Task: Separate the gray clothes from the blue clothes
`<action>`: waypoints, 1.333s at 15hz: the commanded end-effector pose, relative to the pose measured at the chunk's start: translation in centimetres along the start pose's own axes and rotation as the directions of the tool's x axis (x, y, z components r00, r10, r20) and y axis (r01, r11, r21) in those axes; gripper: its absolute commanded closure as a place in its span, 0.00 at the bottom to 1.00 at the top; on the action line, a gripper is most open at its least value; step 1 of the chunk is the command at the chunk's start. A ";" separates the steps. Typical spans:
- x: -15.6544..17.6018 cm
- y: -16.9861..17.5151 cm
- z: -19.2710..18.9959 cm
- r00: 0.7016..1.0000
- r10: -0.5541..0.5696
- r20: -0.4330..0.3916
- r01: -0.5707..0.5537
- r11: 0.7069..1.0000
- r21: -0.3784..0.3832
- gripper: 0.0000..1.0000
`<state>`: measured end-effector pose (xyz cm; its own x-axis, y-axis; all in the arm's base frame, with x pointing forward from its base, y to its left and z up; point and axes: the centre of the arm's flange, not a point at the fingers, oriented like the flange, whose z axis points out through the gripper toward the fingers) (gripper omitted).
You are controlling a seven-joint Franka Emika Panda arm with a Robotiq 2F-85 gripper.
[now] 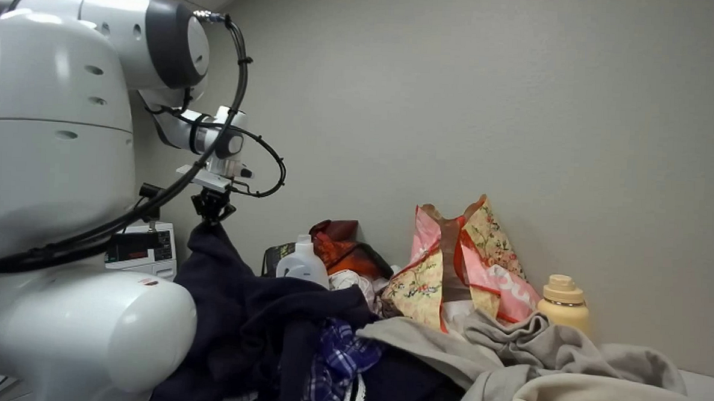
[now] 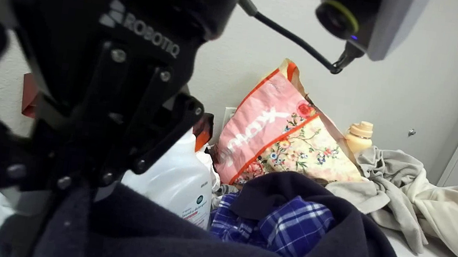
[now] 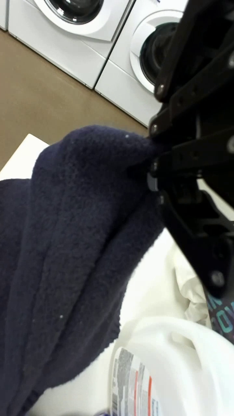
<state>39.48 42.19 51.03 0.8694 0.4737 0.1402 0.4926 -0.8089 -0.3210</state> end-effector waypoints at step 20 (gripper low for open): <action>8.6 -3.7 -1.6 0.991 0.035 -0.128 -0.039 0.999 -0.026 0.15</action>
<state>43.48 50.40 54.29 0.8622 0.4383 0.2540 0.5030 -0.7997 -0.3278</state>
